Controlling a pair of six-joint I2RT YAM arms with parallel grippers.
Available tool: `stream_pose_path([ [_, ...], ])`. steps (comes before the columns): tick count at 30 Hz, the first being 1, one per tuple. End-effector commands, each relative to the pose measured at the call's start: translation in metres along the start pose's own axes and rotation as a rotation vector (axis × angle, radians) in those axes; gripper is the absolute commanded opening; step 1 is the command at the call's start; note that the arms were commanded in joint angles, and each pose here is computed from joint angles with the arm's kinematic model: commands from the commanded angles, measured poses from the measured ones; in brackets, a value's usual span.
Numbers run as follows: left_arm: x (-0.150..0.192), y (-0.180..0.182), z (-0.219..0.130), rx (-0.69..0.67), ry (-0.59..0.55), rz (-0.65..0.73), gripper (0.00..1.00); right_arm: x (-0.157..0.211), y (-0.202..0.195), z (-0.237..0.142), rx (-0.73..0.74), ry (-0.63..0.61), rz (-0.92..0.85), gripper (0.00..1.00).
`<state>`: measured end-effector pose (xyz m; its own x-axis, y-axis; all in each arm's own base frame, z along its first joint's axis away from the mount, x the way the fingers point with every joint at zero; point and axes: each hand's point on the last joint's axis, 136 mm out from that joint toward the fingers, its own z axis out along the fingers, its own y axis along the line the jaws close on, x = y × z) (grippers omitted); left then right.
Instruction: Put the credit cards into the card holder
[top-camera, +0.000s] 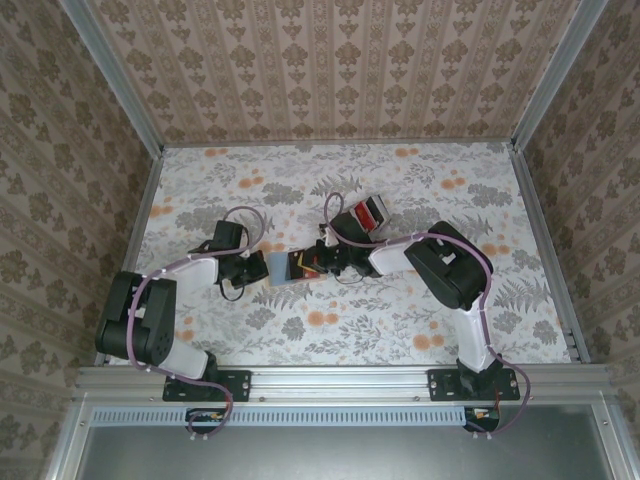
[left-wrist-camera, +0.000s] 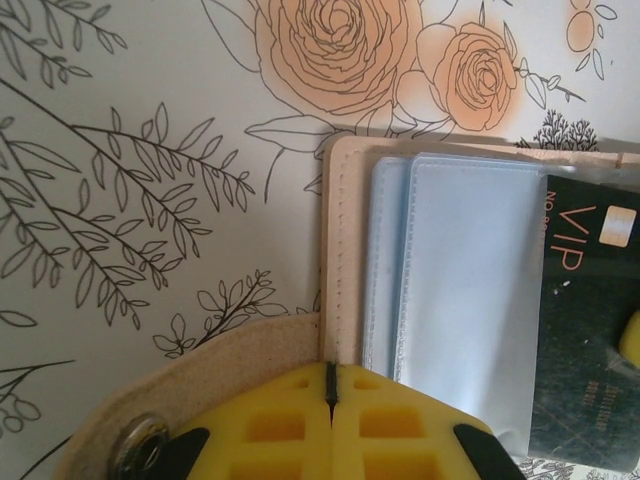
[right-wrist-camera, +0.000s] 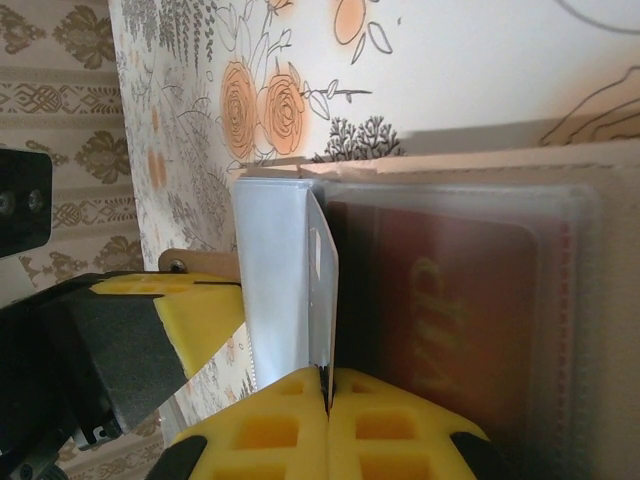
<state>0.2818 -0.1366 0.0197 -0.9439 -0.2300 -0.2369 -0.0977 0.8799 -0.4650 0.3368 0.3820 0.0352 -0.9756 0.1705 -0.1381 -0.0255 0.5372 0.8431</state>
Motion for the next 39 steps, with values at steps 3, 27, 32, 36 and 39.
stream_pose_path([
  [3, 0.016, 0.01, 0.007, -0.018, 0.031, -0.044, 0.0, 0.004, -0.002, -0.004, 0.015, -0.047, 0.024, 0.01],
  [27, 0.014, 0.009, 0.001, -0.029, 0.008, -0.044, 0.0, 0.026, 0.004, -0.009, 0.067, 0.134, -0.092, 0.02],
  [32, 0.013, 0.005, 0.0, -0.028, 0.008, -0.037, 0.0, 0.02, 0.008, -0.01, 0.055, 0.142, -0.099, 0.03],
  [36, 0.016, 0.001, 0.005, -0.018, 0.029, -0.035, 0.0, 0.017, 0.007, -0.009, 0.056, 0.148, -0.095, 0.03],
  [39, 0.017, -0.002, 0.009, -0.021, 0.024, -0.026, 0.0, 0.017, 0.009, -0.007, 0.05, 0.151, -0.096, 0.03],
])
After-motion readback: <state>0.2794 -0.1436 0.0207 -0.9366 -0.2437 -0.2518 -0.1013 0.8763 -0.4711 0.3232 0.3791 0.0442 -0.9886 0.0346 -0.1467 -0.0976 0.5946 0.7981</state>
